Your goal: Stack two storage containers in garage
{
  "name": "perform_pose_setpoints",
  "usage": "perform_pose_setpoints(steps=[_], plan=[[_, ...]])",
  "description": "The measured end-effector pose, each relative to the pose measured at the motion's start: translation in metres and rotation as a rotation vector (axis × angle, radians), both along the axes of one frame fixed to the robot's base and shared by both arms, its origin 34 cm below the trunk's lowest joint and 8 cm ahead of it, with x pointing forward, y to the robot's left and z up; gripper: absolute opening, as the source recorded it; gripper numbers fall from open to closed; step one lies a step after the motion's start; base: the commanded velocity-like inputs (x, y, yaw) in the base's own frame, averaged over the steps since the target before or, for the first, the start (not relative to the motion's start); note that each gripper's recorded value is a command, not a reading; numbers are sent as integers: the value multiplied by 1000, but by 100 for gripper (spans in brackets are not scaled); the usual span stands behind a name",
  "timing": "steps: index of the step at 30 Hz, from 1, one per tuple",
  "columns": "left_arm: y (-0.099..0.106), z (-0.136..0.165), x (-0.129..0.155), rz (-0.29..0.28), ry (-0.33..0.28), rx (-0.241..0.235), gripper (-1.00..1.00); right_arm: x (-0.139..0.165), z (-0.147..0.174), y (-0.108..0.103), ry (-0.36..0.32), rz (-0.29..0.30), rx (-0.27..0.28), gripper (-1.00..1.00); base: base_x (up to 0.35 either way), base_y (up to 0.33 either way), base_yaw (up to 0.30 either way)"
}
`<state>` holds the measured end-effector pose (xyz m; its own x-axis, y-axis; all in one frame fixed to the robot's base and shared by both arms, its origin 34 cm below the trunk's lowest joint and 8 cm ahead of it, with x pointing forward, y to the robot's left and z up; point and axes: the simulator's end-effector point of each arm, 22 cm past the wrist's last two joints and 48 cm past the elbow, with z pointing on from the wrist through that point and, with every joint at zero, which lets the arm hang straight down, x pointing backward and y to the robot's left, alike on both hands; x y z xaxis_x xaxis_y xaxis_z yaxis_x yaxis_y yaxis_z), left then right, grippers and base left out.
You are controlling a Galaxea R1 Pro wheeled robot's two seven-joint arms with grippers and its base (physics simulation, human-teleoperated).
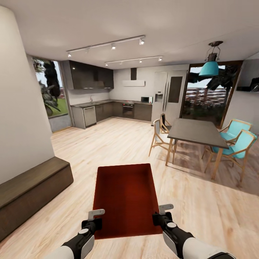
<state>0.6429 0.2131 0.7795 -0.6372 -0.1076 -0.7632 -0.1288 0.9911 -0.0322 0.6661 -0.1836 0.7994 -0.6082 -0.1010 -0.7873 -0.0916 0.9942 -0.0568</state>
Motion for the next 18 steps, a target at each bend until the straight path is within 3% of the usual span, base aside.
perform_pose_setpoints(steps=[18], plan=[[0, 0, 0, 0, 0, 0, -100, 0, 0, 0, 0, 0, 0, -100, 0, 0, -282]])
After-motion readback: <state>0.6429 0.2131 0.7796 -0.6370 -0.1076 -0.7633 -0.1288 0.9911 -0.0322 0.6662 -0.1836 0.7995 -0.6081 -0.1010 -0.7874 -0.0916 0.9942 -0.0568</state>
